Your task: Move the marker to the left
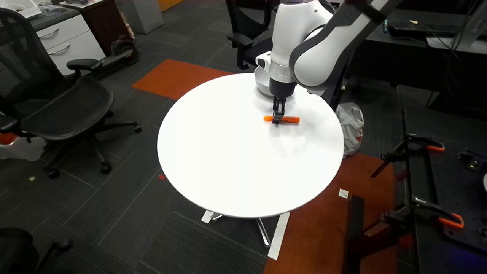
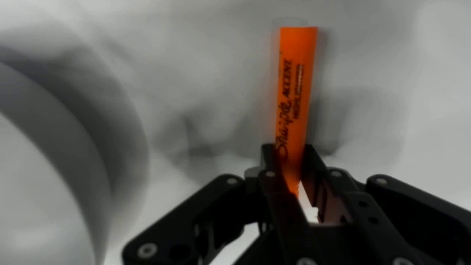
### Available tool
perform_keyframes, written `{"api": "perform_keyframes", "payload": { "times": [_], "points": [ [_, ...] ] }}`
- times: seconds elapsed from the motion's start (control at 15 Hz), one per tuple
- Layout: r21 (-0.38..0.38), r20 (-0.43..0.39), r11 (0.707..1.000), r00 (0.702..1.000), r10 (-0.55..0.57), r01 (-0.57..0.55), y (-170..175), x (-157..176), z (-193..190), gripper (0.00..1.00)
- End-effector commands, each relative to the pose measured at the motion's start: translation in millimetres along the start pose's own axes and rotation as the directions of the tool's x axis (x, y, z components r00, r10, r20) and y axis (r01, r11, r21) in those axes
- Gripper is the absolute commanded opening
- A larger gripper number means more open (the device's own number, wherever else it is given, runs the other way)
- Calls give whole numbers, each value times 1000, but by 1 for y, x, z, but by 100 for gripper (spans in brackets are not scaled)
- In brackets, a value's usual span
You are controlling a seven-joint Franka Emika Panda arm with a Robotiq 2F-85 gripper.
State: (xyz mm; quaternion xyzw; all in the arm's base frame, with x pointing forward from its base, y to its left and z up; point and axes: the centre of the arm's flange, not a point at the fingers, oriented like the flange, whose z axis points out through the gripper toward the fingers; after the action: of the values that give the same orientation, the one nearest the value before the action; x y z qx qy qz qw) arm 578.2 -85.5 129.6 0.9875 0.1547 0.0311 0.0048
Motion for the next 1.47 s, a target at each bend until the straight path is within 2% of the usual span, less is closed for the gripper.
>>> {"api": "perform_keyframes", "payload": {
  "times": [0.0,0.33,0.53,0.67,0.8,1.07,1.2,1.4],
  "points": [
    [13,-20,998,998,61,-61,-4,4,-10,3],
    [26,-122,987,980,160,-158,-41,27,-56,5],
    [38,-219,970,946,241,-238,-71,57,-79,5],
    [72,-228,947,920,320,-312,-85,76,-88,5],
    [118,-204,902,879,432,-416,-100,88,-88,5],
    [208,-127,786,781,612,-582,-124,96,-72,5],
    [234,-84,716,721,688,-657,-135,96,-63,5],
    [275,-38,597,612,790,-754,-151,98,-53,5]
  ]
}}
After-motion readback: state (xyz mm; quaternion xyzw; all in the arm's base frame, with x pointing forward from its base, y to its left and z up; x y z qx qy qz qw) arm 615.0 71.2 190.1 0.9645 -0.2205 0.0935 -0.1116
